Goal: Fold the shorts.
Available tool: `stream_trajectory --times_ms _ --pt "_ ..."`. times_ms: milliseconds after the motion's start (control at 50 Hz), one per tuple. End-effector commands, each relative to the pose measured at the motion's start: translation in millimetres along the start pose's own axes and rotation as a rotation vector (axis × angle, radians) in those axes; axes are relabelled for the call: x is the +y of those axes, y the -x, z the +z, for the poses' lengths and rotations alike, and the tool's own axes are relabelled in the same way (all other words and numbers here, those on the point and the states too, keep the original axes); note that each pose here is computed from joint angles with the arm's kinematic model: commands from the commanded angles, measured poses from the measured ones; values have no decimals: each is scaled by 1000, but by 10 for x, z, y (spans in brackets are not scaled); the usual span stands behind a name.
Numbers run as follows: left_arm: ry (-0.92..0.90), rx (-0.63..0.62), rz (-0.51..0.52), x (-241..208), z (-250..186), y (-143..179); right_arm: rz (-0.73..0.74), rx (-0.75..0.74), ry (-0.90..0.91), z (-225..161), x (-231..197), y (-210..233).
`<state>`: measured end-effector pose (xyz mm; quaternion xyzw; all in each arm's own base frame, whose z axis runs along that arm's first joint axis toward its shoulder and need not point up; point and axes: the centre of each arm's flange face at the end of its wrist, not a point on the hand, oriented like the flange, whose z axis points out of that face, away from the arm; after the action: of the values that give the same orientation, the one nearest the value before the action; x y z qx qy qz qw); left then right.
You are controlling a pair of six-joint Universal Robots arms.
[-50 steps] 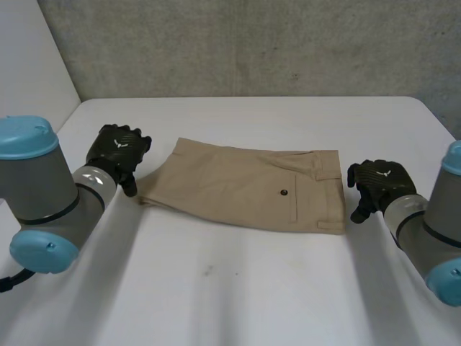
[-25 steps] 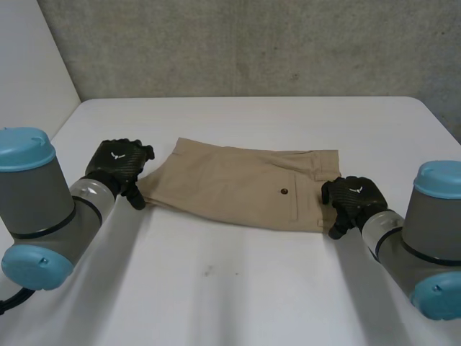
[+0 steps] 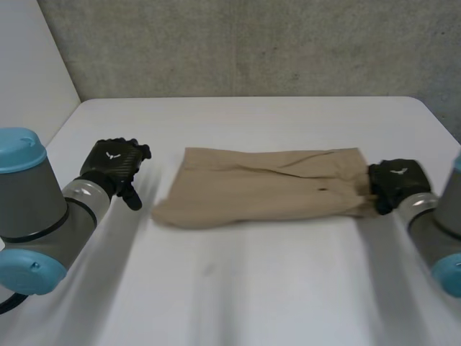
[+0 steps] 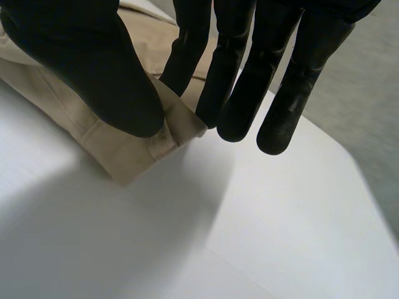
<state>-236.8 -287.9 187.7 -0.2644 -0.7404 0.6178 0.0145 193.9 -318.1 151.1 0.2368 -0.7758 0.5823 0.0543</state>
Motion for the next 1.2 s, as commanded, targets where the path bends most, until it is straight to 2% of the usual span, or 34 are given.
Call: stream_trajectory --times_ms 20,80,160,240,300,400,480,580,700,780,800,860,900,940,1020,1100,1200 --pt "-11 -5 0 -43 -87 12 -168 128 65 100 10 -601" --pt "-11 -4 0 -49 -109 11 -185 112 15 94 -172 -532" --pt "-12 -6 1 -51 -134 12 -217 39 -86 40 -524 -214" --pt "-19 -8 1 -75 -158 19 -265 -86 -243 -169 -993 308" --pt "-23 -11 1 -92 -171 26 -292 -197 -326 -327 -1153 672" --pt "-32 -13 2 -120 -184 30 -354 -530 -404 -596 -1011 1542" --pt "-30 -9 2 -114 -191 16 -393 -718 -402 -779 -797 1929" --pt "-34 -2 5 -120 -196 -1 -452 -793 -369 -822 -589 2151" --pt "-55 -11 7 -182 -165 27 -454 -646 -354 -665 -694 2054" --pt "-118 -18 8 -361 -120 36 -301 -535 -421 -742 -1118 1742" --pt "-131 -18 8 -402 -117 29 -206 -523 -425 -786 -1224 1611" --pt "-195 11 9 -591 -111 -90 -21 -533 -395 -843 -1292 1438" --pt "-213 17 5 -647 -110 -117 20 -538 -391 -856 -1314 1392" --pt "-260 65 -38 -791 -101 -286 147 -524 -368 -838 -1356 1176" --pt "-310 133 -111 -948 -86 -513 246 -453 -315 -622 -1293 837" --pt "-337 208 -143 -1023 -48 -806 274 -407 -288 -480 -1246 621" --pt "-349 250 -143 -1039 51 -1043 284 -409 -249 -435 -1205 571"
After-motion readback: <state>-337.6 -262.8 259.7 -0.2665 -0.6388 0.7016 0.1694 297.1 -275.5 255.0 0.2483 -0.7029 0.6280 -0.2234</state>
